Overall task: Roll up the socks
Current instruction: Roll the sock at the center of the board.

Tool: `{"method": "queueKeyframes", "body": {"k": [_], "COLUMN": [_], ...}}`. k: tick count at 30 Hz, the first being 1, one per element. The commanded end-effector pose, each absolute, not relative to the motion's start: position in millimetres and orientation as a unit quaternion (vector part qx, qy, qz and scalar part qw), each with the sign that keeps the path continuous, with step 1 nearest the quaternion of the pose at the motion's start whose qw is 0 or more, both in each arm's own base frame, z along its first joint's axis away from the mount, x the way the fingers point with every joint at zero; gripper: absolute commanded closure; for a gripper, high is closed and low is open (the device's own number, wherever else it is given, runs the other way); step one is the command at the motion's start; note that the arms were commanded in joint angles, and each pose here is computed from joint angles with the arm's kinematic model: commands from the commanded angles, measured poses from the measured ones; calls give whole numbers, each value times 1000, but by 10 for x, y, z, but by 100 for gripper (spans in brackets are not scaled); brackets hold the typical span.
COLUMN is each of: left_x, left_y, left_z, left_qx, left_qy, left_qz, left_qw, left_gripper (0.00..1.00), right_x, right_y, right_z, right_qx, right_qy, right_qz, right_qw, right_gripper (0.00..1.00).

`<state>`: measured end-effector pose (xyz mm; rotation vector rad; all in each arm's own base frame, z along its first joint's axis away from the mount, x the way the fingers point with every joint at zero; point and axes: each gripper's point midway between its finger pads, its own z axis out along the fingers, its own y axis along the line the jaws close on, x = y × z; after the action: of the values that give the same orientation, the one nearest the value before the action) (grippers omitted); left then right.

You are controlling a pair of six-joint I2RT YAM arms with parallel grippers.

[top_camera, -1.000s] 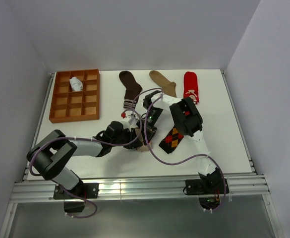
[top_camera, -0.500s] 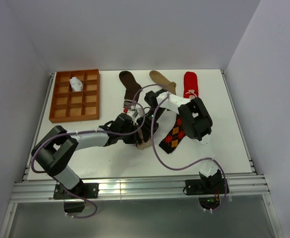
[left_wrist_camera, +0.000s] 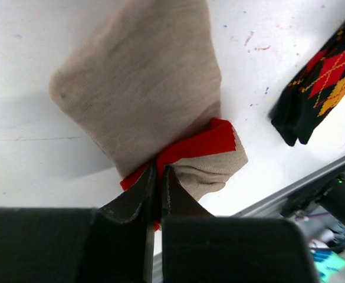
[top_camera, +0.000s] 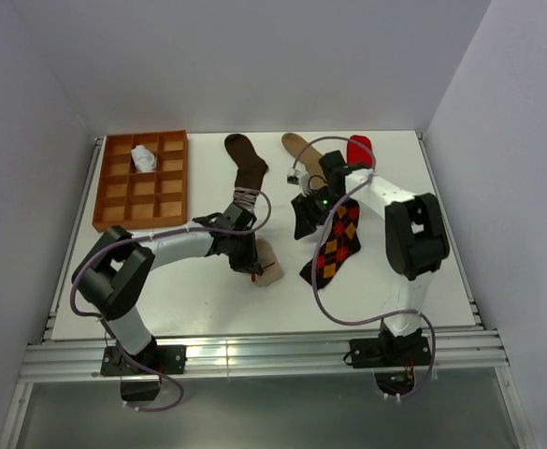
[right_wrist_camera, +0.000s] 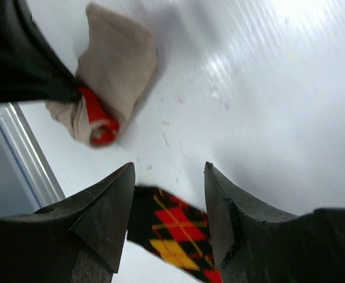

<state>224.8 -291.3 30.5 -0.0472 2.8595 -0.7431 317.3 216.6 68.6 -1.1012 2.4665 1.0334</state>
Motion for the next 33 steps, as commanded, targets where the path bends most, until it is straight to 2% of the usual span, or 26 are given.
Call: {"method": "queueKeyframes", "body": {"k": [1, 8, 9, 13, 18, 26, 33], "left_x": [2084, 2096, 2089, 2087, 2042, 2032, 2055], "left_y": [-2770, -2694, -2683, -2685, -2726, -2721, -2729], "left_z": [207, 82, 42, -41, -125, -170, -147], "left_qx": [-24, -30, -31, -18, -10, -10, -6], "left_qy": [975, 973, 973, 972, 968, 967, 966], "left_qz": [-221, -229, -226, -229, -242, -242, -244], "left_qw": [23, -25, -34, -49, -73, -80, -79], "left_gripper": [100, 100, 100, 99, 99, 97, 96], "right_x": [3251, 2933, 2737, 2508, 2298, 2032, 2006], "right_y": [2091, 2048, 2121, 2400, 2615, 2921, 3000], "right_z": [1000, 1020, 996, 1040, 849, 696, 506], "right_qx": [-432, -558, -590, -633, -686, -733, -749], "right_qy": [811, 725, 698, 636, 579, 509, 501], "right_qz": [318, 191, 181, 165, 114, 93, 75], "right_qw": [235, 355, 365, 410, 425, 442, 427], "right_gripper": [42, 40, 39, 34, 32, 30, 35]}}
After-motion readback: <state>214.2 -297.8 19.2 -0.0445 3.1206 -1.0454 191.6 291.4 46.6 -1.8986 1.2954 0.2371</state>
